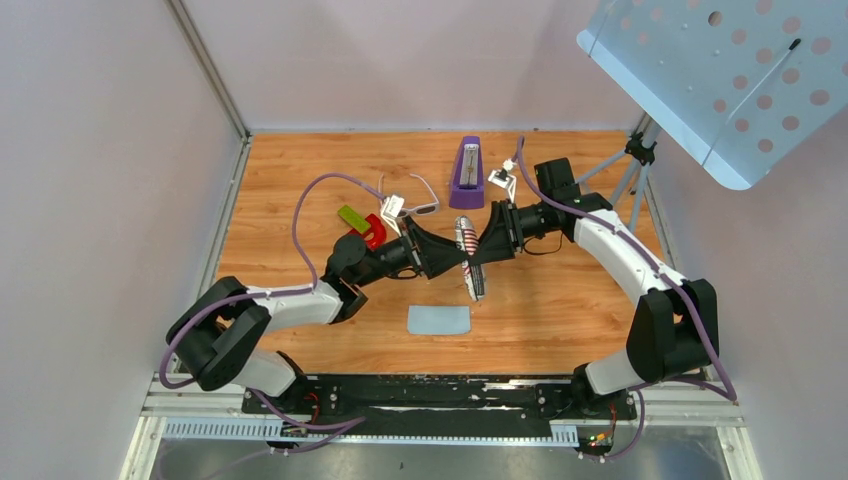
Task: Organize the sunglasses
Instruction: Open the sunglasses case at the center of the board.
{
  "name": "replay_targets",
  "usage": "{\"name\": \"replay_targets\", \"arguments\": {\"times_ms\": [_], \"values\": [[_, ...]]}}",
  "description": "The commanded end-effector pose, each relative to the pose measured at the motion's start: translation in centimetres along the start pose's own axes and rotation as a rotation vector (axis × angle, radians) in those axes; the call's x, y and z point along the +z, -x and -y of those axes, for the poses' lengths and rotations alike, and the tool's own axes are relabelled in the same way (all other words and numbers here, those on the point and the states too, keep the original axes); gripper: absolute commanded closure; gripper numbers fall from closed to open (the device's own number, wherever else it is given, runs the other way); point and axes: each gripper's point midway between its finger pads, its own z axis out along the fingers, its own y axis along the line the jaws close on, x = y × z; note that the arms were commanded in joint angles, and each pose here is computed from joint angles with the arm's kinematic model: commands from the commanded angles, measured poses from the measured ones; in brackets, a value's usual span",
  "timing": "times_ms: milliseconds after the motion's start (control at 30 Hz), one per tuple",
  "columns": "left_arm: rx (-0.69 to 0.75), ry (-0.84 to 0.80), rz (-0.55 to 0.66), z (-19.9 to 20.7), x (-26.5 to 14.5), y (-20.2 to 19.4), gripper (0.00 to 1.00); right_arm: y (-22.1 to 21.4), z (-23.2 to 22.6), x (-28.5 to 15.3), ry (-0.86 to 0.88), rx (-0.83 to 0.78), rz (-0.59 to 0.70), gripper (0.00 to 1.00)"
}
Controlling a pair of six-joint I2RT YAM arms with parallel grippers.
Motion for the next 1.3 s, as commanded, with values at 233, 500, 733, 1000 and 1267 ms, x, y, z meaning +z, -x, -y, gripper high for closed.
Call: {"name": "replay_targets", "arguments": {"times_ms": [233, 500, 733, 1000, 1267], "values": [[-0.026, 0.214, -0.058, -6.0, -3.2, -3.3, 0.28, 0.1, -4.8, -0.9, 0.247, -0.011, 0.02, 1.0], [0.014, 0.456, -0.094, -10.0, -3.8, -3.1, 0.3, -0.2, -5.1, -0.9, 0.258, -0.013, 0.02, 1.0], [0.057, 0.633, -0.162, -12.3, -5.9, -3.5, 0.31, -0.2, -5.4, -1.0, 0.276, -0.016, 0.022, 1.0], [0.074, 0.758, -0.189, -13.8, -7.7, -3.7, 0.32, -0.2, -5.4, -0.9, 0.288, -0.01, 0.024, 1.0], [0.094, 0.794, -0.19, -14.1, -8.0, -3.3, 0.32, -0.4, -5.1, -0.9, 0.285, -0.004, 0.025, 1.0]]}}
